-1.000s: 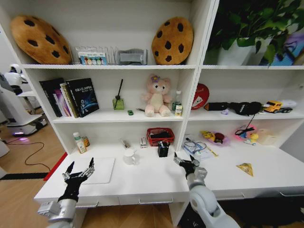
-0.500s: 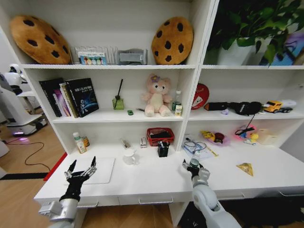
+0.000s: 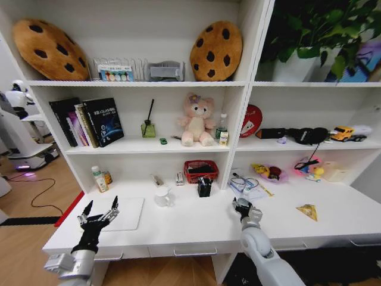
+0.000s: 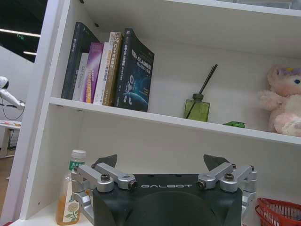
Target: Organize the objects on the table.
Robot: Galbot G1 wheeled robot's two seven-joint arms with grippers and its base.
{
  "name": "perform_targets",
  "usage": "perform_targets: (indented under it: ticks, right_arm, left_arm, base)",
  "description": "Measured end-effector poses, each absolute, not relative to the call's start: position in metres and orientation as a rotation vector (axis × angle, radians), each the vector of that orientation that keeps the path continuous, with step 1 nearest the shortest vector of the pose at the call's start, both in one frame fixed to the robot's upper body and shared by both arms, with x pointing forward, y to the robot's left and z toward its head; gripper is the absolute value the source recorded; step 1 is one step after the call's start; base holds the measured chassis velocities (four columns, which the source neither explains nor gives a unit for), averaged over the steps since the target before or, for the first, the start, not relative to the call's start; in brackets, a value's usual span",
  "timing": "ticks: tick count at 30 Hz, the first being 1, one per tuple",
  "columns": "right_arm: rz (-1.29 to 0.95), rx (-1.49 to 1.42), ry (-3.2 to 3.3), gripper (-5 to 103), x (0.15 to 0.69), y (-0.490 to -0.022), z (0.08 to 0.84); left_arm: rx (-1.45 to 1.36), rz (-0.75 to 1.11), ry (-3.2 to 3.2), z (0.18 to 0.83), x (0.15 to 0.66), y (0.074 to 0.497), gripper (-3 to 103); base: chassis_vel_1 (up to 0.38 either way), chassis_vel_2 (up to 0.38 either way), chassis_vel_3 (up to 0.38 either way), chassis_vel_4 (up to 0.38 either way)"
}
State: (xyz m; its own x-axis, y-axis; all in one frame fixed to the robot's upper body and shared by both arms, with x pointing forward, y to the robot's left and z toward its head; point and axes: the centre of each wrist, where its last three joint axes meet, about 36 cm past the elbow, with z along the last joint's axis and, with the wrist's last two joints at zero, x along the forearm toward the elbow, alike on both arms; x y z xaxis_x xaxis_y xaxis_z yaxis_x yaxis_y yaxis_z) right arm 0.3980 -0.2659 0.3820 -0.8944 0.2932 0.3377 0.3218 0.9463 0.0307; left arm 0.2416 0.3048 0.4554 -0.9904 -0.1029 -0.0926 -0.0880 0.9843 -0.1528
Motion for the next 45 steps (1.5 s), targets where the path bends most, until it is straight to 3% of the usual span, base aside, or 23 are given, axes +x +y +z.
perform_targets:
  ticks: [6, 12, 25, 31, 38, 45]
  right_arm:
    - [-0.1, -0.392, -2.84, 37, 0.388, -0.265, 0.404]
    - [-0.091, -0.374, -2.855, 25, 0.379, -0.264, 0.413]
    - [-0.083, -0.355, -2.833, 25, 0.352, -0.263, 0.431]
    - [-0.043, -0.257, -2.574, 25, 0.262, -0.284, 0.451]
    - [0.092, -0.132, -2.383, 25, 0.216, -0.304, 0.41]
    - [0.083, 0.024, -2.226, 25, 0.179, -0.294, 0.366]
  left_arm:
    - [-0.147, -0.223, 3.025, 0.458, 0.241, 0.304, 100]
    - [-0.149, -0.225, 3.026, 0.458, 0.239, 0.301, 100]
    - [-0.149, -0.218, 3.024, 0.462, 0.236, 0.301, 100]
    - [-0.179, -0.22, 3.015, 0.464, 0.233, 0.312, 100]
    - [-0.189, -0.237, 3.003, 0.464, 0.235, 0.315, 100]
    - [-0.196, -0.252, 2.994, 0.465, 0.234, 0.318, 100]
  base:
    - [0.0, 0.0, 0.0, 0.0]
    - [0.0, 0.0, 0.0, 0.0]
    - [0.0, 0.0, 0.0, 0.0]
    - [0.0, 0.0, 0.0, 0.0]
    - [0.0, 0.0, 0.0, 0.0]
    - [0.0, 0.0, 0.0, 0.0]
